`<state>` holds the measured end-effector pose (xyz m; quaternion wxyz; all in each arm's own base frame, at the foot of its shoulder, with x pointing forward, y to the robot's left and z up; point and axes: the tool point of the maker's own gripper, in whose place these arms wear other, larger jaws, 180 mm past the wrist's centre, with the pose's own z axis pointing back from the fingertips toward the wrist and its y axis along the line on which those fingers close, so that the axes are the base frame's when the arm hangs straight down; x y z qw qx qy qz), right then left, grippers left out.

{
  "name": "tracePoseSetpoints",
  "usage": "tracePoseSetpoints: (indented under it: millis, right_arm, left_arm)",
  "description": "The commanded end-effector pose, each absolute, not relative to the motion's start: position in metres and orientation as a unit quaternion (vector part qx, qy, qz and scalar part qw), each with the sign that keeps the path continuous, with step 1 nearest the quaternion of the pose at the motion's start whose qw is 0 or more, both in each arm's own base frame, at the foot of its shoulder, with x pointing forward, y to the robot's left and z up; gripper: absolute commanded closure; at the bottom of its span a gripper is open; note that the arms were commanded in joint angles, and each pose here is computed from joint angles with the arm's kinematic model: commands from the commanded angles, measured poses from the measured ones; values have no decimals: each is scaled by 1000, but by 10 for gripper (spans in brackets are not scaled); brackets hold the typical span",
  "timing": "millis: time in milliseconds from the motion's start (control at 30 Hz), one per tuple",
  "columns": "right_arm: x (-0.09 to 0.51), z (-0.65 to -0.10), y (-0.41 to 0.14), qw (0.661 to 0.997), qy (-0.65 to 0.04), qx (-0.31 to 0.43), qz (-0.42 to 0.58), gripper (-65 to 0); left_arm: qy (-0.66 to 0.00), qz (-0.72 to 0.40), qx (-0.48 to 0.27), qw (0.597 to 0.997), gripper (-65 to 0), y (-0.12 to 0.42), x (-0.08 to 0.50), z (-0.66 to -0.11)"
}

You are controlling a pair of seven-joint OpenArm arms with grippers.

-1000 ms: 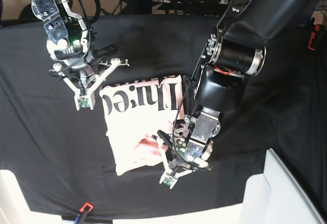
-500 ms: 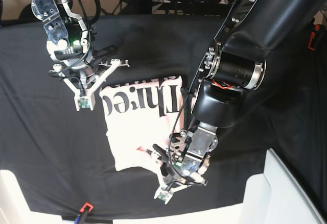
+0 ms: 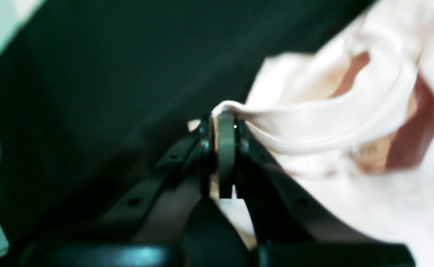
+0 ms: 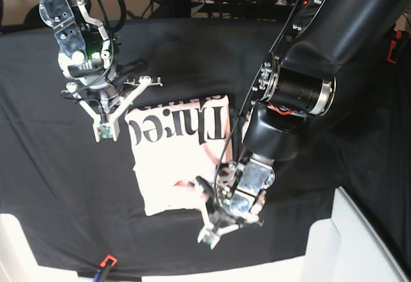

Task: Fold the T-shirt properly
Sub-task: 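Pinch the shirt's hem corner with the left gripper and smooth it flat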

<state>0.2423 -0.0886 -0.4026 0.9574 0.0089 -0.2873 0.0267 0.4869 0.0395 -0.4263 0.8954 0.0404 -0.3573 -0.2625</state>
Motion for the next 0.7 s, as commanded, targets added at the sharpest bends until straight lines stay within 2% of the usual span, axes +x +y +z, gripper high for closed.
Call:
tracePoseSetpoints:
  millis: [0,167,367,667]
  right_arm:
    - [251,-394,-91,951,-308,5,25,-58]
    - [252,-393,-91,951,-309,5,25,-58]
    - [250,-394,-91,951,-307,6,25,-58]
    - [249,-395,-91,952,-306,6,25,-58]
  left_arm:
    - [-389,-272,54,879,-12,36,507,-402]
    - [-396,-305,78,862,-12,35,506,-403]
    - [-416,-280,105,859,-17,44,514,-395]
    - [-443,-281,100,845,-18,38,519,-388]
